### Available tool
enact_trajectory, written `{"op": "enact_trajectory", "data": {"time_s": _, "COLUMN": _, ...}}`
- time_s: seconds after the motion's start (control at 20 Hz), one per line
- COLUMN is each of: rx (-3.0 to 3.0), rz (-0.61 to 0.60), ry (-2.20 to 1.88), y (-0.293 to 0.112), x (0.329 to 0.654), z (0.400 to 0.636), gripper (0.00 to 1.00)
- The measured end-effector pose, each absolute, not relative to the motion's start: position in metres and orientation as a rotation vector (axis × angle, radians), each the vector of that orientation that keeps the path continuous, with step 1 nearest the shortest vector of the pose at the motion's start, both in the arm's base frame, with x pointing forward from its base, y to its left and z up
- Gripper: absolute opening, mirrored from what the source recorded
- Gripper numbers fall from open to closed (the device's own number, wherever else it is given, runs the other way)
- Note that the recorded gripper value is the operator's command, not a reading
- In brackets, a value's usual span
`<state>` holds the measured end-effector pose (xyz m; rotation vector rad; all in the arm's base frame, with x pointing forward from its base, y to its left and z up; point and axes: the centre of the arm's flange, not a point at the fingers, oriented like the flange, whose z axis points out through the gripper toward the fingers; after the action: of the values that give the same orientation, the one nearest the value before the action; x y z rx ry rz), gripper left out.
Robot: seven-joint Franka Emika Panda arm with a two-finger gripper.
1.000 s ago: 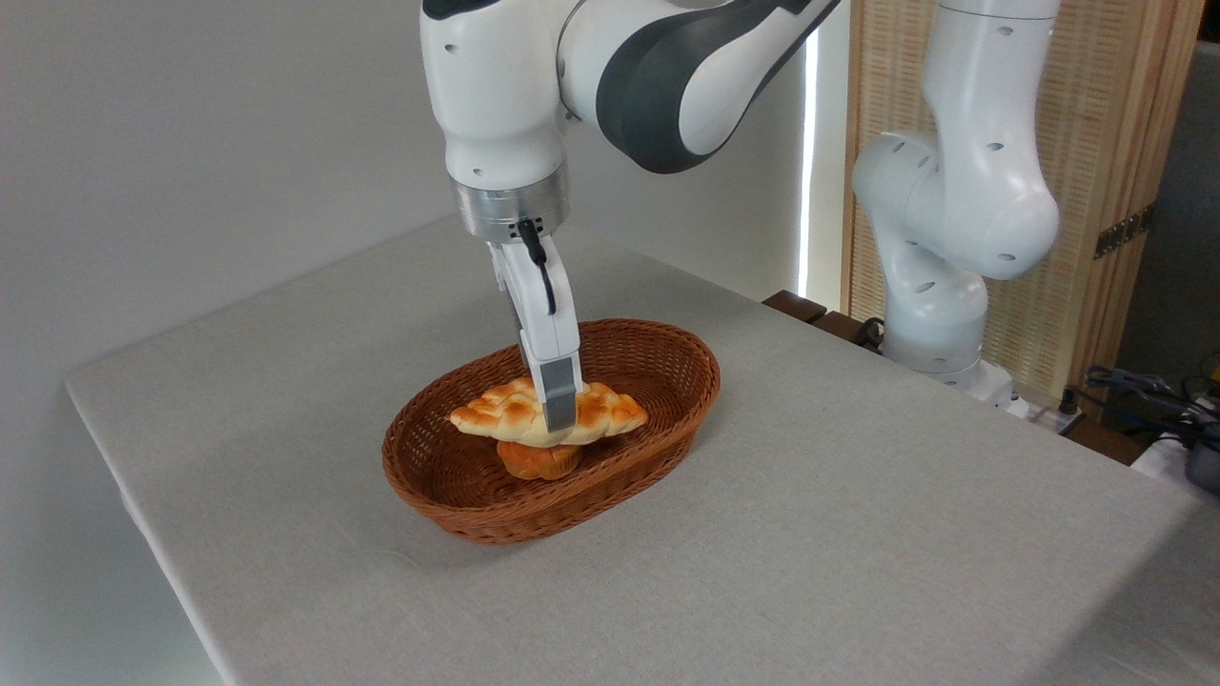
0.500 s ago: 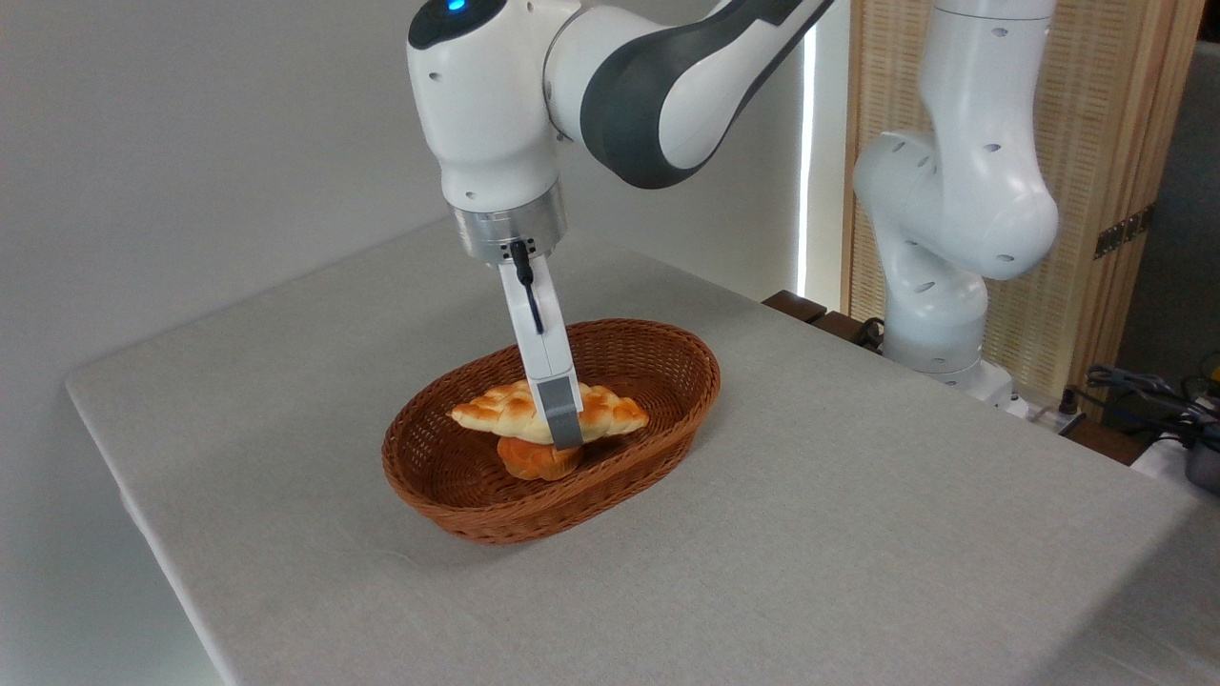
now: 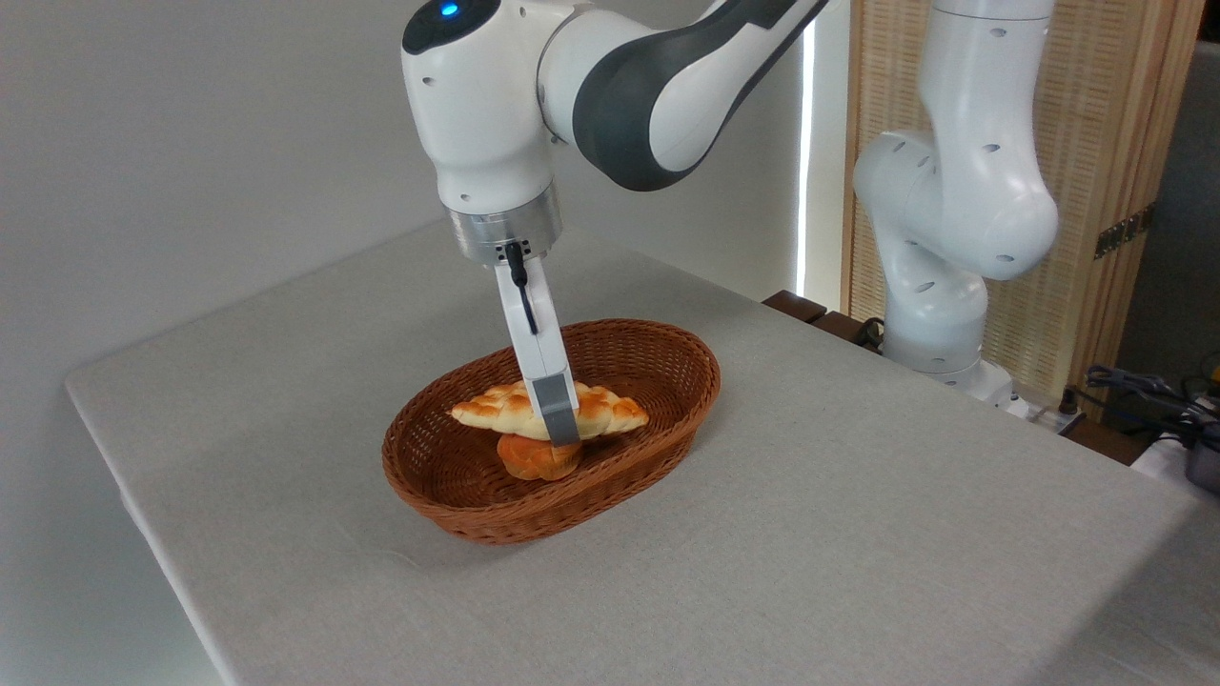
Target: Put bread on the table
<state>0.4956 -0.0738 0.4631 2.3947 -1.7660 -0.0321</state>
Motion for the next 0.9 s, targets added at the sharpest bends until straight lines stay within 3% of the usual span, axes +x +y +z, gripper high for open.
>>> {"op": "enact_trajectory", "data": {"time_s": 0.9, "rx": 2.389, "rz": -0.052, "ry": -1.757, "y": -0.0721, "x": 0.4940, "z": 0.4654, "gripper": 0.48}}
